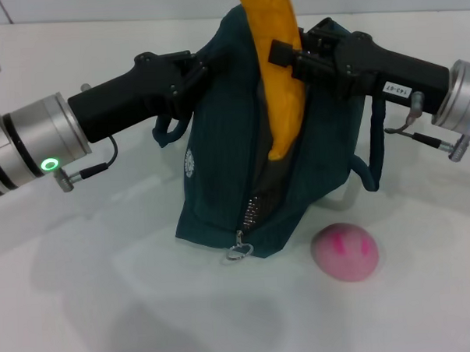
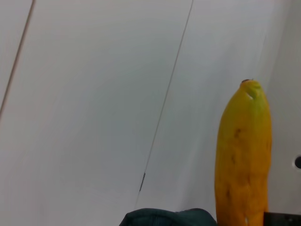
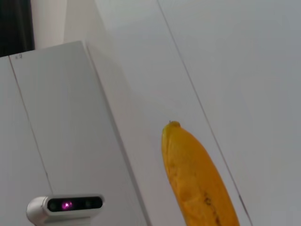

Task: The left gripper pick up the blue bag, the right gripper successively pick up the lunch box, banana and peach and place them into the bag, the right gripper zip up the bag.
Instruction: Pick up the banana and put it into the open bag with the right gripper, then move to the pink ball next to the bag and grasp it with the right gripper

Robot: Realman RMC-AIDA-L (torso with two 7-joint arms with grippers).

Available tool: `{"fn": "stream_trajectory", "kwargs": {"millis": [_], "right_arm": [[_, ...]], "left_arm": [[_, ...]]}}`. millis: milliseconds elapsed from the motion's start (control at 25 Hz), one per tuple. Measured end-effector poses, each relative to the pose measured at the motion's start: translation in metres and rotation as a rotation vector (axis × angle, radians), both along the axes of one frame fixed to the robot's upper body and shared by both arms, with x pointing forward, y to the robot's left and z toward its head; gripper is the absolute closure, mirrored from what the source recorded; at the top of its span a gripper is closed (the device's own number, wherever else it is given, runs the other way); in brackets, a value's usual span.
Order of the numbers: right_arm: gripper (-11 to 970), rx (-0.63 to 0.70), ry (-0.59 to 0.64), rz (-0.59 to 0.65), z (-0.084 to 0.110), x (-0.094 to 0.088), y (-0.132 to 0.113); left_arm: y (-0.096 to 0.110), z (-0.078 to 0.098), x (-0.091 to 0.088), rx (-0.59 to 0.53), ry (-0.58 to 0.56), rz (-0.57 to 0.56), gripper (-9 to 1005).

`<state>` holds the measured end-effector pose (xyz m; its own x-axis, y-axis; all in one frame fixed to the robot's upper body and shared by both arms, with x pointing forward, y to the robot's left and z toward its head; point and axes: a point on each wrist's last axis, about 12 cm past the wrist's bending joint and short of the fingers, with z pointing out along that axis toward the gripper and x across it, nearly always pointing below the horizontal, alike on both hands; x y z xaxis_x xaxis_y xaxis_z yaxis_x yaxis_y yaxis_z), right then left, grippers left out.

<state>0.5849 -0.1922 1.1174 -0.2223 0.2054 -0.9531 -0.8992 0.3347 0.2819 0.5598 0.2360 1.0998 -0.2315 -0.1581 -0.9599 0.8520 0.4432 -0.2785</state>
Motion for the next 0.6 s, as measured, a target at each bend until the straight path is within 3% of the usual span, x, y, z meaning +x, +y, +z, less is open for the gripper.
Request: {"fn": "stream_trajectory", "kwargs": {"millis": [240, 400, 600], "right_arm": [[483, 0.024, -0.003, 0.001, 0.000, -0.003, -0.002], [478, 0.105, -0.014, -0.087, 0.002, -0.006, -0.022], [267, 0.163, -0.115, -0.162, 0.008, -0.027, -0.070]], "left_arm": [[-0.001, -0.001, 0.000, 0.000, -0.002, -0.001, 960], [0.000, -0.002, -0.001, -0.001, 0.005, 0.001, 960], [0.001, -0.004, -0.004, -0.006, 0.012, -0.001, 960]]}}
